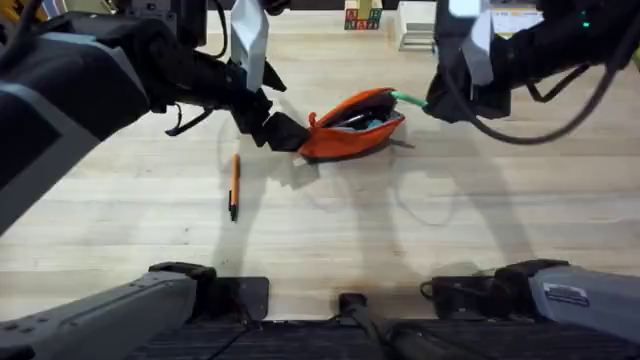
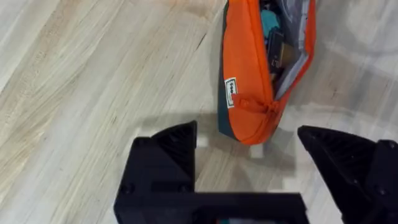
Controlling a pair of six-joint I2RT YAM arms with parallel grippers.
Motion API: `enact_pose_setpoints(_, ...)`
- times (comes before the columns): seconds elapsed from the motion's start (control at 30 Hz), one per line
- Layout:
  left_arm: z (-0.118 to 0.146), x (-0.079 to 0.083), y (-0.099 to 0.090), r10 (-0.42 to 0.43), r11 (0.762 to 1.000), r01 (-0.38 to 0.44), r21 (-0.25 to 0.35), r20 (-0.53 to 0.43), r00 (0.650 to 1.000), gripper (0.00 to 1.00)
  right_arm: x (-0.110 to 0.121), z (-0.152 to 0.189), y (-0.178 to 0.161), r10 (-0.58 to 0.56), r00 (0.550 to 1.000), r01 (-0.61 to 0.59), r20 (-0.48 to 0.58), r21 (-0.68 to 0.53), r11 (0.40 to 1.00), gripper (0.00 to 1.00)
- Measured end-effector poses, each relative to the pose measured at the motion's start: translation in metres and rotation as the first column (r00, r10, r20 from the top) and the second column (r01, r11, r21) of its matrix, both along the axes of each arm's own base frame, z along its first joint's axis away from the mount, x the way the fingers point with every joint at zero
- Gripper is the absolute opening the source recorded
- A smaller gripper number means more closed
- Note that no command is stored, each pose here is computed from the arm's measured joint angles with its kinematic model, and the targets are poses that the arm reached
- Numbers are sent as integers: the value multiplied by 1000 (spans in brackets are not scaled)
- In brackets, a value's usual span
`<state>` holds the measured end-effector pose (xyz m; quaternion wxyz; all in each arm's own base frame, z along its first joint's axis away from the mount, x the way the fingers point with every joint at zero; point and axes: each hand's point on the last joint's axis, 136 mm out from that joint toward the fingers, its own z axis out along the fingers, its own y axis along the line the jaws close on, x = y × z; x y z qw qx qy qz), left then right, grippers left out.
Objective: Unzip the bag, pick up the pens from the table one at a time and place them inside, then zip the bag closed.
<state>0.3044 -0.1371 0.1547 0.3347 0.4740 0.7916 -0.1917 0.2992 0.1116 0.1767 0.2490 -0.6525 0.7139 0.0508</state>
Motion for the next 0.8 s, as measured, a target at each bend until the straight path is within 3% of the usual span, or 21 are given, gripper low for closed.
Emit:
enact_pose_setpoints(0.2,0,0,0,0,1000,0,0,0,1000,993,-4,4,12,201,977,-201,74,-2,980,33)
enact_pose_setpoints(0.37,0,0,0,0,1000,0,0,0,1000,993,-1,-7,30,378,918,-376,118,-35,926,33)
enact_pose_setpoints(0.8,0,0,0,0,1000,0,0,0,1000,993,23,-40,51,456,882,-453,123,-49,890,33)
